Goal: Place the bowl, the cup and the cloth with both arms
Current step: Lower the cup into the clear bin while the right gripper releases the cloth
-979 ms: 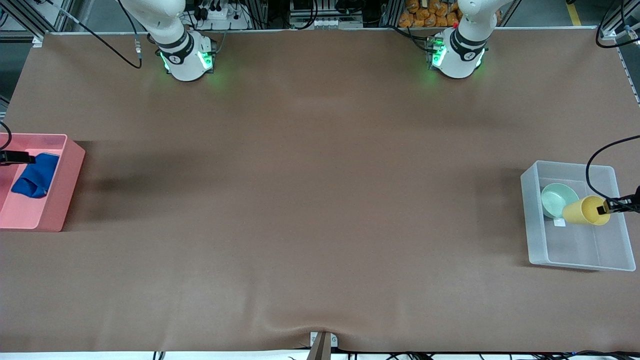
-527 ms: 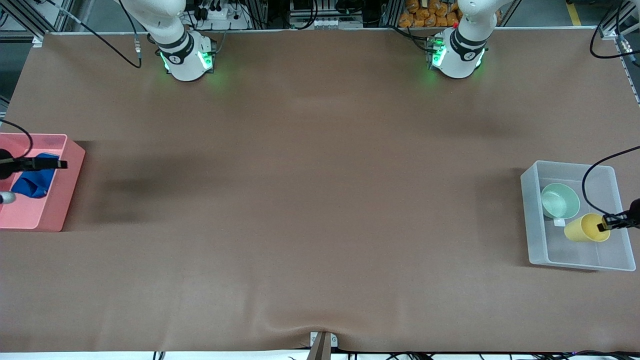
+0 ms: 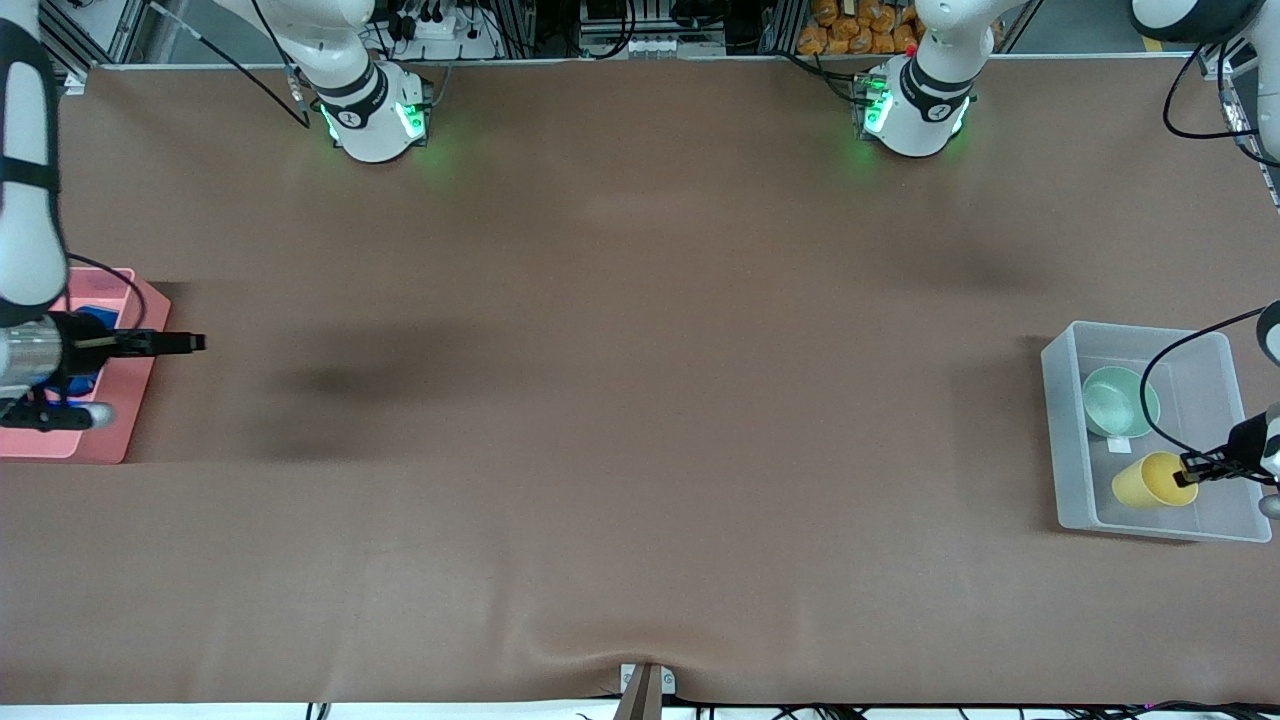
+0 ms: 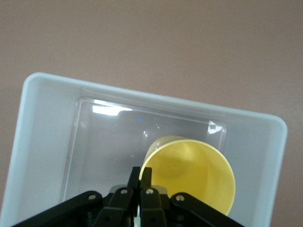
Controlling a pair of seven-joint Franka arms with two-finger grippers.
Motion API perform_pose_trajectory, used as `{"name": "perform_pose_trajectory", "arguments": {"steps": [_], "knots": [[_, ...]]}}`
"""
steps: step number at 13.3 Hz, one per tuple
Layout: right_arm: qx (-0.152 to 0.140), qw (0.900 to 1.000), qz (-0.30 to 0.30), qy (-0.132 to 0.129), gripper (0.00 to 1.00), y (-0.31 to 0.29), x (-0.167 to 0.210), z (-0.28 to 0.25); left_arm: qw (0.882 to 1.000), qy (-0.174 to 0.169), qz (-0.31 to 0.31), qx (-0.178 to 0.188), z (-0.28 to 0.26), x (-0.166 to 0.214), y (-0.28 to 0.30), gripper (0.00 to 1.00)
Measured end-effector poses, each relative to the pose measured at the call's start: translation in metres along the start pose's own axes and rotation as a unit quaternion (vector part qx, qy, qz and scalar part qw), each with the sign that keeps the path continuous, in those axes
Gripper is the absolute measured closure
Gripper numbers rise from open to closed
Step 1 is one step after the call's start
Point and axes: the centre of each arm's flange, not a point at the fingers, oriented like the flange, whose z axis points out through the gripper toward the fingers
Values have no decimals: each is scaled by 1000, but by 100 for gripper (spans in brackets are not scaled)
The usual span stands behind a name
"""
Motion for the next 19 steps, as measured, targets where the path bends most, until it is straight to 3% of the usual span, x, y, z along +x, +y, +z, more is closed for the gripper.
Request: {"name": "perform_pose_trajectory", "arguments": {"steps": [4,9,11,18,19], "knots": [[-14,1000,3,-9,0,-62,3,10,1000,-7,5,-6,28,-2,10,97],[-16,1000,10,-2,0,-63,-23,4,1000,-11,6,-8,38,-3,12,97],[-16,1000,10,24,0,-63,-44,-3,1000,-9,7,-8,39,-3,12,83],[-17,992,9,123,0,-64,-95,-74,999,6,32,21,19,7,2,6],[-19,991,3,134,0,-65,-101,-84,999,10,32,24,14,9,-1,0]]}}
